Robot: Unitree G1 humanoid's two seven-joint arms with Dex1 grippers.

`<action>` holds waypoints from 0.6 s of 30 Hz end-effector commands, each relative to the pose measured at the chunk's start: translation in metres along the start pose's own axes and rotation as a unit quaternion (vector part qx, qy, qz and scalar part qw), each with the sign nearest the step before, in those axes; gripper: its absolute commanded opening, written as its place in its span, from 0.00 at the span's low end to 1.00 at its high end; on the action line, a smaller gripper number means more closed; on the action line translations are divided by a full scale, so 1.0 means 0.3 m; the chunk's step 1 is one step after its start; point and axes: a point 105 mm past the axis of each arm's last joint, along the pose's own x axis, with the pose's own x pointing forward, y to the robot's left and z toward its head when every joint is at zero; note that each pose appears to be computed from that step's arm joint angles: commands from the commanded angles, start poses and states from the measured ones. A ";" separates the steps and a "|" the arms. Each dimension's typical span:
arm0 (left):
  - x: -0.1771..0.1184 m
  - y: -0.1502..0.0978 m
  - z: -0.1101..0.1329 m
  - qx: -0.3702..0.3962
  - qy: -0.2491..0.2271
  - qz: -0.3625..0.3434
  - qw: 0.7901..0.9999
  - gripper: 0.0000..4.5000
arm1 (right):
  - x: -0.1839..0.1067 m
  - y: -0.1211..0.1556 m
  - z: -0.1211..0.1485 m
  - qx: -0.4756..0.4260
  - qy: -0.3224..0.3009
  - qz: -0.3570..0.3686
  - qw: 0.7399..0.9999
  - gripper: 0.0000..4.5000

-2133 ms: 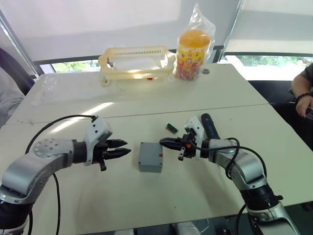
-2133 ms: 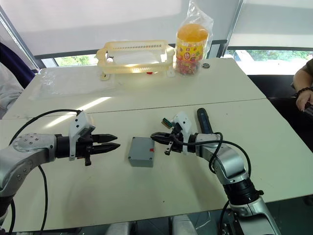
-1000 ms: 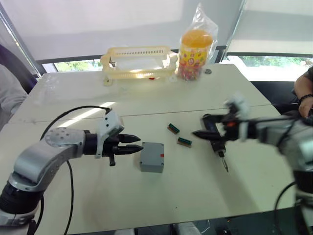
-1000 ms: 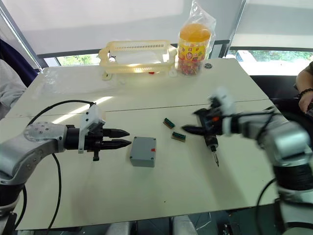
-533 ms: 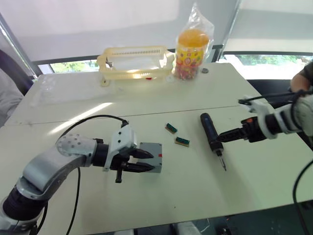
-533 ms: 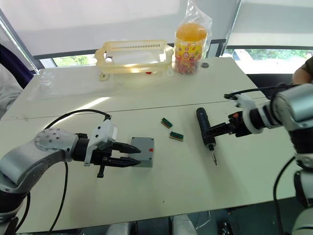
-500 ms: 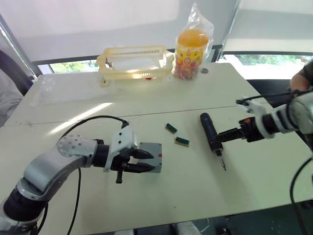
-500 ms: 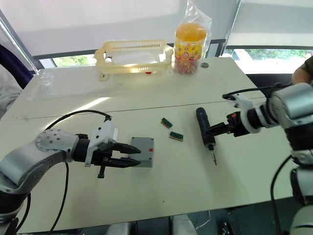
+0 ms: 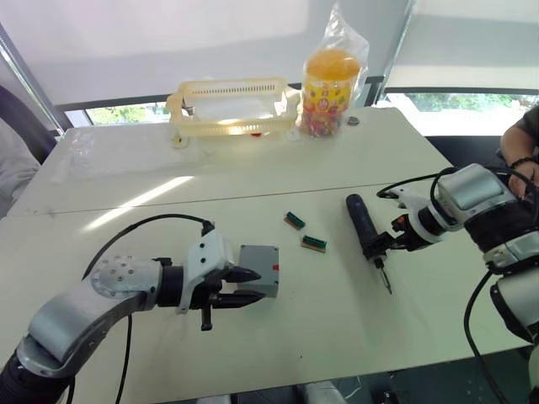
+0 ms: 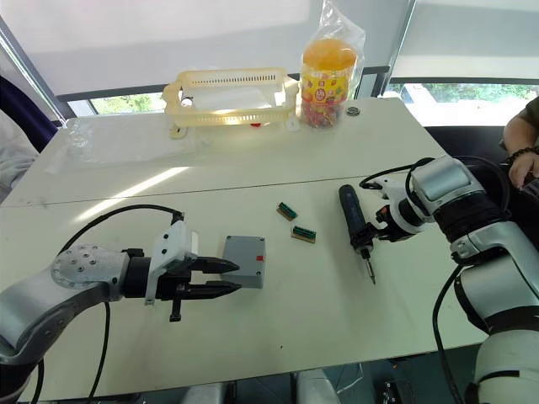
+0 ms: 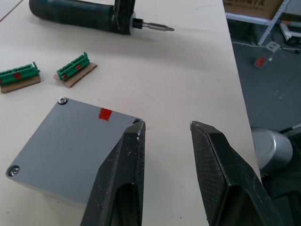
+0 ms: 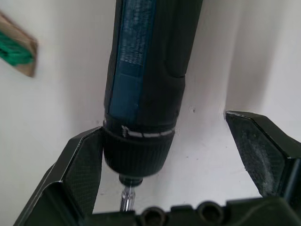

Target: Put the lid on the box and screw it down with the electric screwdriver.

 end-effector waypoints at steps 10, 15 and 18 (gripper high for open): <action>-0.036 0.039 0.017 0.010 0.000 0.027 1.000 0.34 | 0.012 -0.037 -0.021 0.016 0.010 -0.034 0.999 0.39; -0.090 0.112 0.023 -0.002 -0.005 0.054 0.999 0.34 | -0.087 -0.035 0.043 0.092 -0.095 -0.035 0.991 0.39; -0.102 0.138 0.028 -0.009 -0.010 0.050 0.999 0.34 | -0.173 -0.042 0.098 0.110 -0.197 -0.043 0.973 0.39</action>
